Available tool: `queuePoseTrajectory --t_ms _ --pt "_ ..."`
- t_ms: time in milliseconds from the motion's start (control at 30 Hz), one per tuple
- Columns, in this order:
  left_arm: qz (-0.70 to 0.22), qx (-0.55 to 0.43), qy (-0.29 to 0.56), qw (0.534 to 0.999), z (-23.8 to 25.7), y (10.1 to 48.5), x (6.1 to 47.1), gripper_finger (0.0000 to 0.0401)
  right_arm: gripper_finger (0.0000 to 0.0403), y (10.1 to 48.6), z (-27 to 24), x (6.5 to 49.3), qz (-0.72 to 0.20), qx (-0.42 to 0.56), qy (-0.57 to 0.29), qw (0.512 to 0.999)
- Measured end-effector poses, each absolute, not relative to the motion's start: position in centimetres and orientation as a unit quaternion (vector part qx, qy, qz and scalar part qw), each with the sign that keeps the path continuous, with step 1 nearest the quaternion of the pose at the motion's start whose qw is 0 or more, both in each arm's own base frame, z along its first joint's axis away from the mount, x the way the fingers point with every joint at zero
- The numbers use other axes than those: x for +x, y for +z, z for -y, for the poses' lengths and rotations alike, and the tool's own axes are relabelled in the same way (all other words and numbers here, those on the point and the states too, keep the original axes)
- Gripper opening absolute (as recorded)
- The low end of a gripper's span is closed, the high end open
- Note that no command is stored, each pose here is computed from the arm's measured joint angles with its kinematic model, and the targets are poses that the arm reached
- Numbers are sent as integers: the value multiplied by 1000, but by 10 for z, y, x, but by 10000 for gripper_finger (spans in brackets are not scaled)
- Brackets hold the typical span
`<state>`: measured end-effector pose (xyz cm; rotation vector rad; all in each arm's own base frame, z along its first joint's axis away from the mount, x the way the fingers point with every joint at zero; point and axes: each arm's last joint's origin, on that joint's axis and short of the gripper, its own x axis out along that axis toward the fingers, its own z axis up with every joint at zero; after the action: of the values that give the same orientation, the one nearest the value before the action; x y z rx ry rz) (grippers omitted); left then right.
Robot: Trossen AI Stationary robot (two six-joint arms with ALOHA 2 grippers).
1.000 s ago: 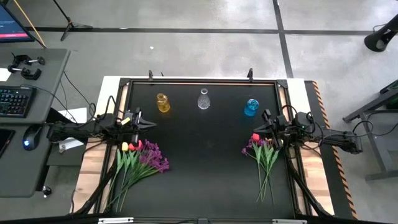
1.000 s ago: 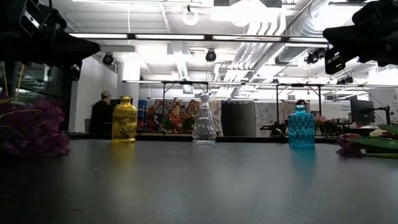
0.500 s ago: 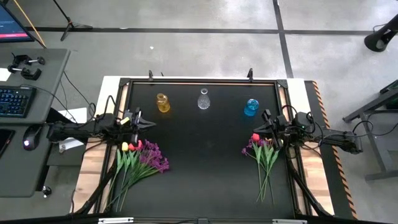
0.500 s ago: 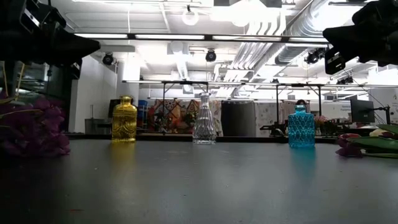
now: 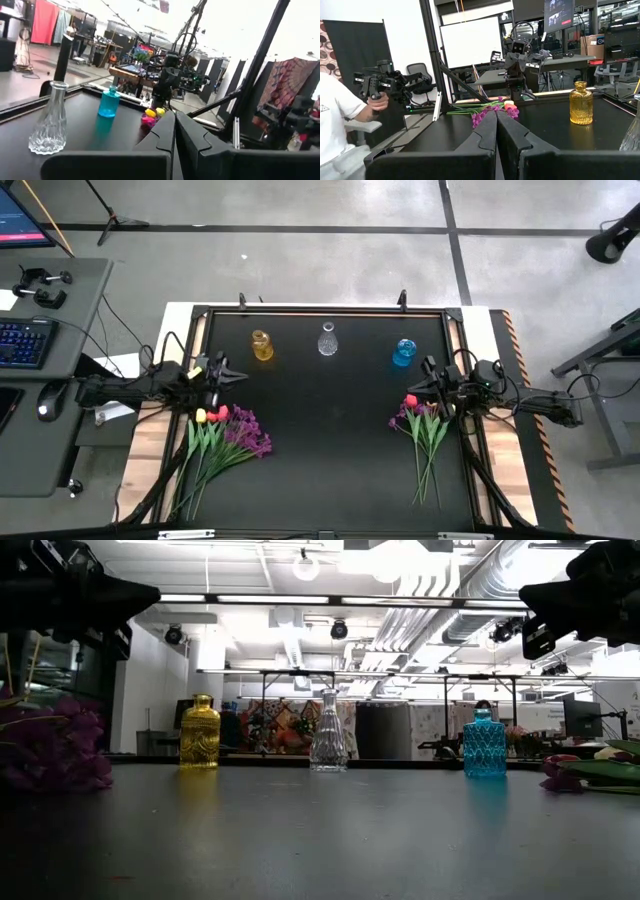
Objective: Sort flowers into vase by color
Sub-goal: Put the top left purple flowers into the yellow flower vase
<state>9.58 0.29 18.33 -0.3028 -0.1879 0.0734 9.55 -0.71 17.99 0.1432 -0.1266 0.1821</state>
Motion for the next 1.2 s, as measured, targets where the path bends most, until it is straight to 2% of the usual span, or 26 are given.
queuePoseTrajectory --t_ms 100,267,400,533,667,767,933,1200 --pt "126 -166 46 977 -4 190 96 0 0 180 7 96 63 71 91 991" --pt "111 -176 33 978 -1 191 105 14 0 180 7 96 63 71 91 991" --pt "50 -173 57 982 3 201 124 46 0 180 7 96 63 72 91 991" --pt "-27 -133 53 989 11 223 159 88 0 180 7 96 63 72 91 991" --pt "-162 -87 43 982 23 241 198 124 0 180 7 96 62 72 91 991" --pt "-298 -76 18 951 35 246 216 140 0 179 7 96 59 72 91 991" --pt "-469 -137 14 872 56 247 221 146 0 179 7 96 59 72 90 992" --pt "-564 -271 121 771 102 233 186 146 0 179 7 96 59 73 91 991"
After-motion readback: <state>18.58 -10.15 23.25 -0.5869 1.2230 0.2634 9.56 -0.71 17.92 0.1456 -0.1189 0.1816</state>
